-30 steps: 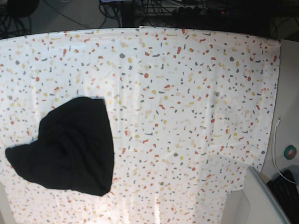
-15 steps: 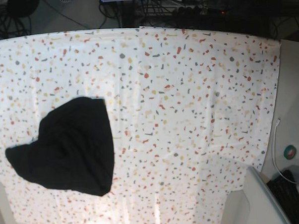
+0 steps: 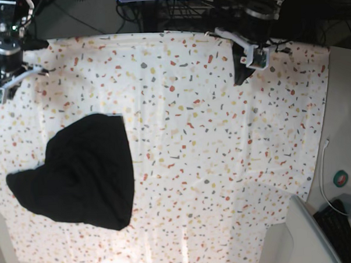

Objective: Layout the t-shirt on the table in an organized manner, then fold the t-shirt properly
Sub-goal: 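Move both grippers down to the crumpled black t-shirt and grasp it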

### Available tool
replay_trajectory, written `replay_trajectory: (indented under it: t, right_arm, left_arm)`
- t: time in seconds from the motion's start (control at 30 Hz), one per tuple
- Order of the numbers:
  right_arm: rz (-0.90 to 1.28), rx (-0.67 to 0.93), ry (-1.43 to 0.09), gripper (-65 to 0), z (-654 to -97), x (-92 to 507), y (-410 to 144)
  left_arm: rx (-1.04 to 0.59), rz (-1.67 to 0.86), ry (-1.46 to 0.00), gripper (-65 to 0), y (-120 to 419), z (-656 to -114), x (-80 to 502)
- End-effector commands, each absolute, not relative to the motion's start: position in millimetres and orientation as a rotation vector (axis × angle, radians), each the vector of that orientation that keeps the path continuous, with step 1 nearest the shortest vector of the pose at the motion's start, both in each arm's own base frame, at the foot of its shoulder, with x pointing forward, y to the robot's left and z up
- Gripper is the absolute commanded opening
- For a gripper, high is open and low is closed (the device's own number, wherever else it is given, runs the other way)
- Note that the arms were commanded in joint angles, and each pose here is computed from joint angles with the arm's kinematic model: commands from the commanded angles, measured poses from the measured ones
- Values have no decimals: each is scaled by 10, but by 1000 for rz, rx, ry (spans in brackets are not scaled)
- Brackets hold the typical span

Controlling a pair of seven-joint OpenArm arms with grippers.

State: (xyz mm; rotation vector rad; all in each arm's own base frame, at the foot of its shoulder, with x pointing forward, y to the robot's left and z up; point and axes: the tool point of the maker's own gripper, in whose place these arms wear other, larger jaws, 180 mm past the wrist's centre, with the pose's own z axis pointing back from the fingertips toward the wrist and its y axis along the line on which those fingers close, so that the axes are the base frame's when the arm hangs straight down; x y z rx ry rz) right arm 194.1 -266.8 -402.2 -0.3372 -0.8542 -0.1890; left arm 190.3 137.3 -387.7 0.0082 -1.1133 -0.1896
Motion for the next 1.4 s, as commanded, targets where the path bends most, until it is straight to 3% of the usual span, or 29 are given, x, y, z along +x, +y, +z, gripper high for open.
replay_trajectory:
  t: [0.0,0.1,0.17,0.27,0.33,0.57,0.83,0.9,0.97,1.0,1.03,1.2,1.37]
  right_arm:
    - [-199,-321,-881,-650,-3939,2077,-2635]
    - [-232,-293,-873,-398,-3856,2392,-2615]
    - [-213,-273,-871,-321,-3830,2551,-2588]
    - [-96,-183,-831,-320,-3964,2870,-2385]
    - [-70,-140,-782,-317,-4123,3063,-2356]
    - [-44,-64,-663,-315,-4484,3476,-2432]
    - [-14,81,-610,-326,-4704,3485,-2120]
    - [11,142,-585,-375,-4797,3418,-1999]
    - [17,174,-559,-506,-4882,3359,-1937]
    - [17,177,-553,-600,-4898,3346,-1931]
    - [22,179,-546,-650,-4910,3322,-1920]
    - [80,219,-545,-650,-4917,3034,-1471]
    - [307,305,-552,-650,-4739,2779,-564]
  left_arm:
    - [-9,-202,-1137,-650,1295,-3815,1985]
    - [-90,-200,-1130,-650,1027,-3805,2232]
    - [-150,-170,-1103,-624,912,-3858,2360]
    - [-226,-125,-1032,-329,796,-4038,2488]
    - [-257,-74,-995,-252,805,-4163,2486]
    - [-223,-83,-916,-365,1012,-4414,2309]
    - [-198,-101,-898,-502,1123,-4472,2274]
    - [-198,-100,-895,-559,1127,-4483,2273]
    - [-188,-91,-899,-643,1178,-4476,2290]
    - [-176,-79,-906,-650,1234,-4461,2312]
    - [-162,-58,-914,-650,1305,-4446,2339]
    - [-98,0,-939,-650,1629,-4391,2414]
    - [-105,3,-961,-650,1593,-4335,2527]
